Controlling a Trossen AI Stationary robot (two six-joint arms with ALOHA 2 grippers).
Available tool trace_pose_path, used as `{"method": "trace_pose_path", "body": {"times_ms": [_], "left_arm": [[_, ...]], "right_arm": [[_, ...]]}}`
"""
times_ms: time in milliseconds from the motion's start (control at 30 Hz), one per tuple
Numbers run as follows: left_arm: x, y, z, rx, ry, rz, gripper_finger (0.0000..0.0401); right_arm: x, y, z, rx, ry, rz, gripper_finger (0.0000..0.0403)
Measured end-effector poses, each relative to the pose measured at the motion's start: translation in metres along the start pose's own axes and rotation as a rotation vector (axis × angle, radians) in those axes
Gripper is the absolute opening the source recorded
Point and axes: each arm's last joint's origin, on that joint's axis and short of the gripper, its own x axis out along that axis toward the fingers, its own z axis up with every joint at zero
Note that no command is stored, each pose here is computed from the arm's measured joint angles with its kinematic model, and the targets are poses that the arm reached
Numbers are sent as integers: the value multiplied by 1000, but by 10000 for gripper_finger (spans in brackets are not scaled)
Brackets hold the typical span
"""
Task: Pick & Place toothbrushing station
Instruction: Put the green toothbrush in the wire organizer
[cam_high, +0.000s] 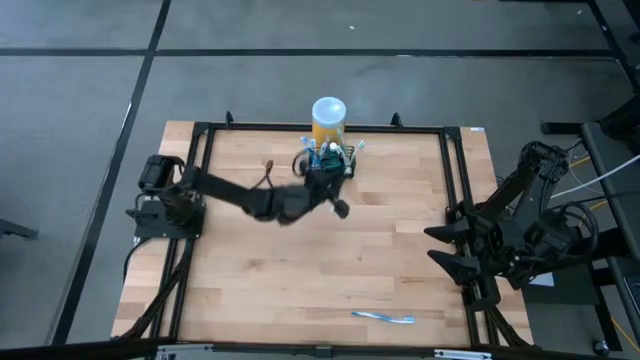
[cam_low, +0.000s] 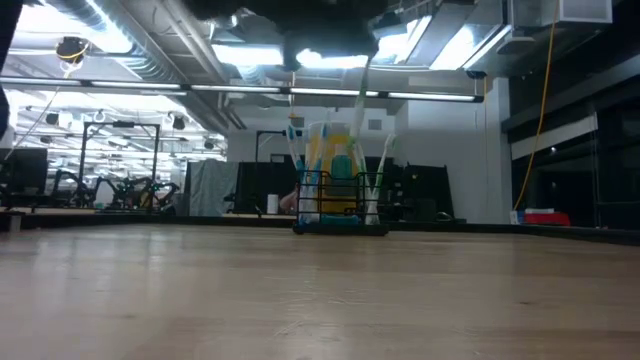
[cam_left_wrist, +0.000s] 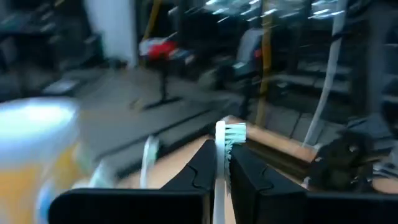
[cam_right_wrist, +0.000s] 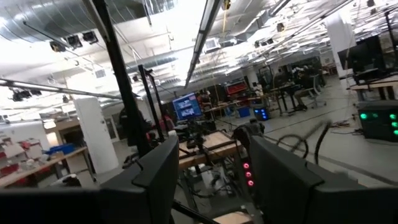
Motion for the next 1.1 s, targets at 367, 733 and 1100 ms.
{"method": "trace_pose_path", "body": {"times_ms": [367,733,1100], "left_arm": [[72,80,26,97,-131,-193,15],[106,114,12,32,-318,-236,15],[108,93,-22,133,-300,-198,15]], "right_arm": [[-5,0,0,0,36,-76,200],[-5,-5,-2,-49,95,-247,200],[-6,-6,-2,-84,116,-295,200]]}}
